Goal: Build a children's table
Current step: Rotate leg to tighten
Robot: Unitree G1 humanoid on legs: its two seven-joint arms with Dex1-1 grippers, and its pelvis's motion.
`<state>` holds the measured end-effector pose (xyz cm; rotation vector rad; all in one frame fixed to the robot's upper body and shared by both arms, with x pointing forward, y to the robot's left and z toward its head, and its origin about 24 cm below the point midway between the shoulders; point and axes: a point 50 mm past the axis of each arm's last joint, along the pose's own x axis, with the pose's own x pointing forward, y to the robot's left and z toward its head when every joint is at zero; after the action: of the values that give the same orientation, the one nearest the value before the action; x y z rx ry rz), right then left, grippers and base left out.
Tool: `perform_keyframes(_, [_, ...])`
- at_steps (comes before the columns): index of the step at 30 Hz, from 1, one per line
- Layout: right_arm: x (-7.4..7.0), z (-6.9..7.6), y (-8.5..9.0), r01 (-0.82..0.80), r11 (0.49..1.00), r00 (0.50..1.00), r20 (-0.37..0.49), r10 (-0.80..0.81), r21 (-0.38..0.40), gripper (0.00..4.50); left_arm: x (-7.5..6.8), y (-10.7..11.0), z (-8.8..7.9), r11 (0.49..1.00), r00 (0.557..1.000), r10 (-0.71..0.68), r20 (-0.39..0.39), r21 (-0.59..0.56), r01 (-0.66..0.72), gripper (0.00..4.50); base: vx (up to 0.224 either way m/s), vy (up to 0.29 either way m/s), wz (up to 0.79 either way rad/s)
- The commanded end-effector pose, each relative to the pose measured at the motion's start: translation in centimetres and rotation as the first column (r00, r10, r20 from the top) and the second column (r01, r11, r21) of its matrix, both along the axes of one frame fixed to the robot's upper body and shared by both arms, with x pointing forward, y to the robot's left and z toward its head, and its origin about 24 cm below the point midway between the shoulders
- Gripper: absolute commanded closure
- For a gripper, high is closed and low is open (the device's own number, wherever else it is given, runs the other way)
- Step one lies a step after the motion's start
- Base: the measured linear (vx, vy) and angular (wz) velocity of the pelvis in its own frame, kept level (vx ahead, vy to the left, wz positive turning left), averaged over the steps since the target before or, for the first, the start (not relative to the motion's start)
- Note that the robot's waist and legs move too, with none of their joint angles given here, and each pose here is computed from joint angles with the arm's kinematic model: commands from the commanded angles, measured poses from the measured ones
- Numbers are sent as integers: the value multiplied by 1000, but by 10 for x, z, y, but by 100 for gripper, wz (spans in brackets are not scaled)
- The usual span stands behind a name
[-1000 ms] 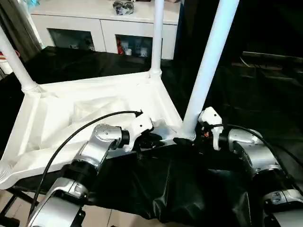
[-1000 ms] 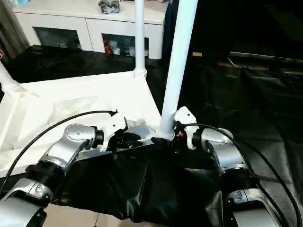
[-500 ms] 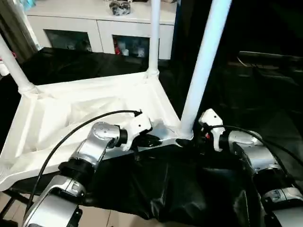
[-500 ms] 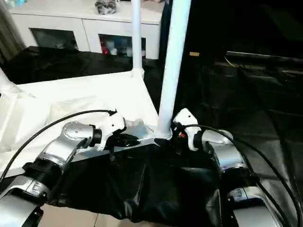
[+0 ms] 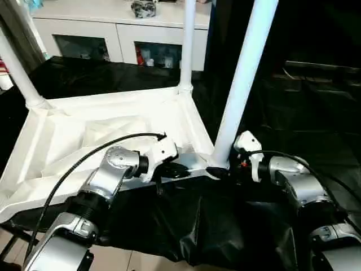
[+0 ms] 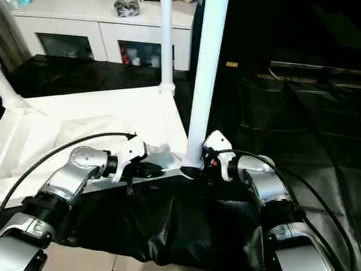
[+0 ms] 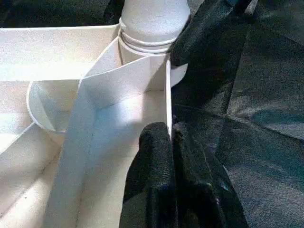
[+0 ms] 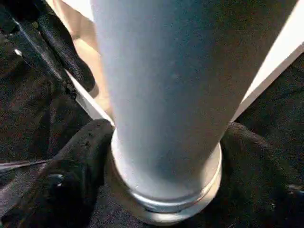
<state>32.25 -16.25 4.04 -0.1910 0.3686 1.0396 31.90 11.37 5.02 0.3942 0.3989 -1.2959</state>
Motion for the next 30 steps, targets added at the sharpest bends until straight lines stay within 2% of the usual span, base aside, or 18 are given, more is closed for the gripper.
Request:
perform_keyframes(1, [6, 9, 2, 1, 1000, 1000, 30, -1, 11, 113, -8, 0, -10, 999, 998, -30, -47, 34, 32, 450, 0, 0, 0])
perform_keyframes(10, [5, 9, 10, -33, 998, 999, 34, 31, 44, 135, -10, 4, -12, 998, 998, -36, -53, 41, 38, 450, 0, 0, 0])
perform_keyframes(15, [4, 7, 11, -28, 998, 999, 31, 26, 52, 170, -11, 5, -13, 998, 998, -33, -56, 44, 36, 450, 0, 0, 0])
perform_keyframes(16, [5, 8, 12, -21, 997, 1000, 23, 19, 70, 118, -11, 4, -12, 998, 998, -34, -57, 42, 36, 450, 0, 0, 0])
perform_keyframes(18, [5, 9, 12, -17, 996, 1000, 14, 16, 88, 107, -11, 3, -12, 998, 998, -34, -56, 41, 36, 450, 0, 0, 0])
perform_keyframes(21, [6, 9, 12, -13, 998, 999, 34, 11, 61, 78, -11, 3, -12, 998, 998, -35, -55, 43, 37, 450, 0, 0, 0])
perform_keyframes(23, [8, 7, 12, 0, 1000, 998, 59, -2, 25, 70, -11, 3, -12, 998, 998, -35, -53, 46, 37, 450, 0, 0, 0])
perform_keyframes(27, [7, 6, 14, -11, 999, 999, 38, 10, 43, 70, -10, 3, -12, 998, 998, -33, -51, 48, 35, 450, 0, 0, 0])
perform_keyframes(30, [6, 5, 14, -13, 999, 1000, 27, 11, 45, 108, -11, 4, -12, 998, 998, -32, -51, 52, 35, 450, 0, 0, 0])
